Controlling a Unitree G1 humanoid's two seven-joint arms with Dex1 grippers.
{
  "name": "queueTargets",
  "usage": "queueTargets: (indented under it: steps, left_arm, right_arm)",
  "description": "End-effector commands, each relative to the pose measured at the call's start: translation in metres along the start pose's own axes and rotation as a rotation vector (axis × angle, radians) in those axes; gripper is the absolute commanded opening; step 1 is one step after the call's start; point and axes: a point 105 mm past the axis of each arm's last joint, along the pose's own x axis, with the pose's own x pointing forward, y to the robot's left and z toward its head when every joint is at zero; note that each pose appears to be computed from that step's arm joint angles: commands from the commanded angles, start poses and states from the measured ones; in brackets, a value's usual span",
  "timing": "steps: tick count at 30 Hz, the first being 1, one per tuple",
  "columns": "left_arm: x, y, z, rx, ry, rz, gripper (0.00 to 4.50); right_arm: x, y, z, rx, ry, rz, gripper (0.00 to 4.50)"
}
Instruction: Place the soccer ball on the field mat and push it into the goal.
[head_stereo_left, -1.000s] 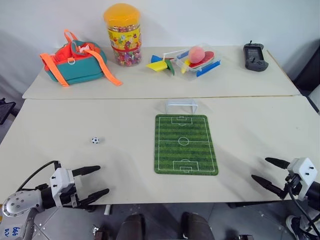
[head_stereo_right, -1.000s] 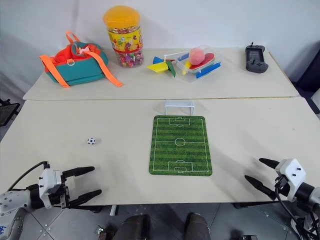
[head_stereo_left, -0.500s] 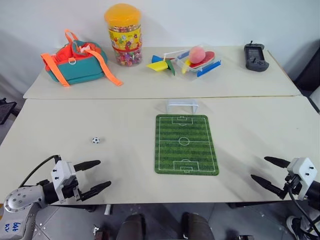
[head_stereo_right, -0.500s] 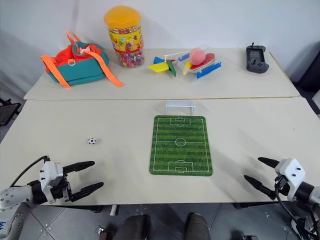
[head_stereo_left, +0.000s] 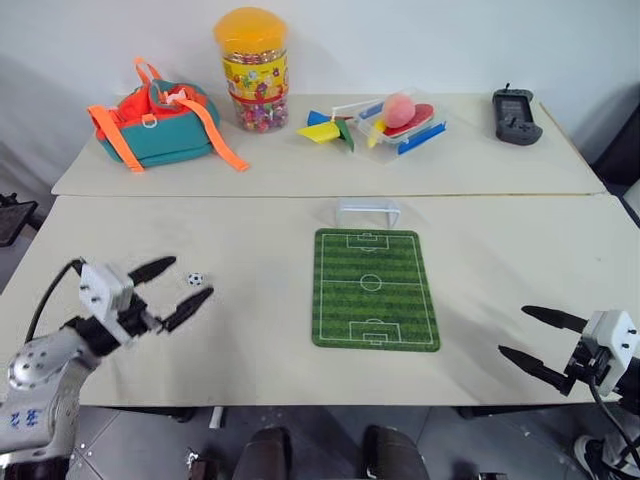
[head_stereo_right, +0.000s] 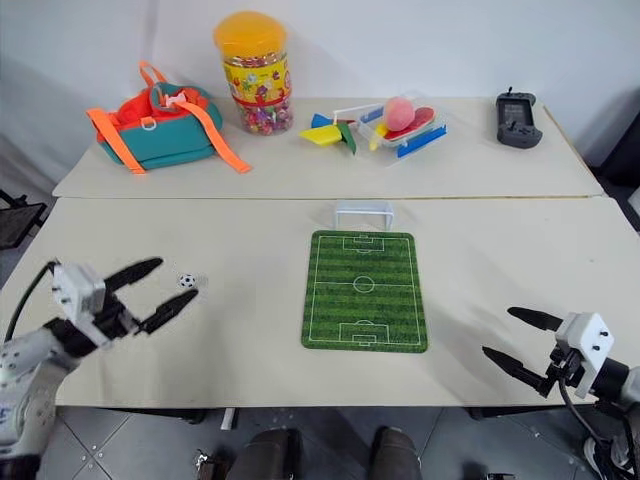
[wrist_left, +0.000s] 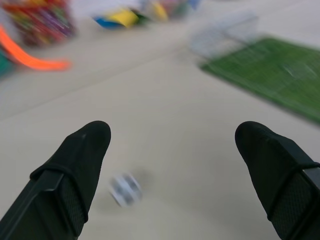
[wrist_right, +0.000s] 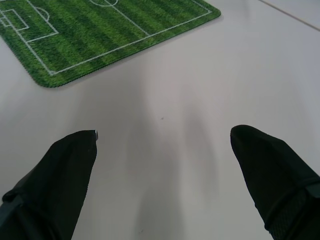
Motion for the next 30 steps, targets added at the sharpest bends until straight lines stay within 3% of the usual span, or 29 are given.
queueTargets:
  steps: [1,6,12,16,19,29,30]
  left_arm:
    - [0.001,0.016,-0.003,-0.016,0.043,0.121,4.46]
    - [0.011,0.020,-0.036,-0.060,0.168,0.155,4.46]
    - [0.013,0.001,-0.058,-0.107,0.249,0.059,4.46]
    - [0.022,0.005,-0.067,-0.089,0.267,0.036,4.46]
    - [0.025,0.009,-0.072,-0.055,0.290,0.017,3.90]
    - [0.021,0.007,-0.071,-0.014,0.306,-0.097,0.89]
    - [0.021,0.004,-0.067,-0.006,0.297,-0.128,0.87]
  right_arm:
    - [0.000,-0.003,0.004,-0.020,-0.016,-0.016,4.50]
    - [0.003,-0.005,0.006,-0.033,-0.021,-0.024,4.50]
    - [-0.001,-0.004,0.009,-0.041,-0.022,-0.031,4.50]
    - [-0.002,-0.003,0.008,-0.039,-0.012,-0.033,4.50]
    - [-0.002,-0.004,0.008,-0.041,-0.008,-0.038,4.50]
    - [-0.005,-0.005,0.008,-0.044,-0.002,-0.044,4.50]
    - [-0.006,-0.005,0.009,-0.046,-0.007,-0.041,4.50]
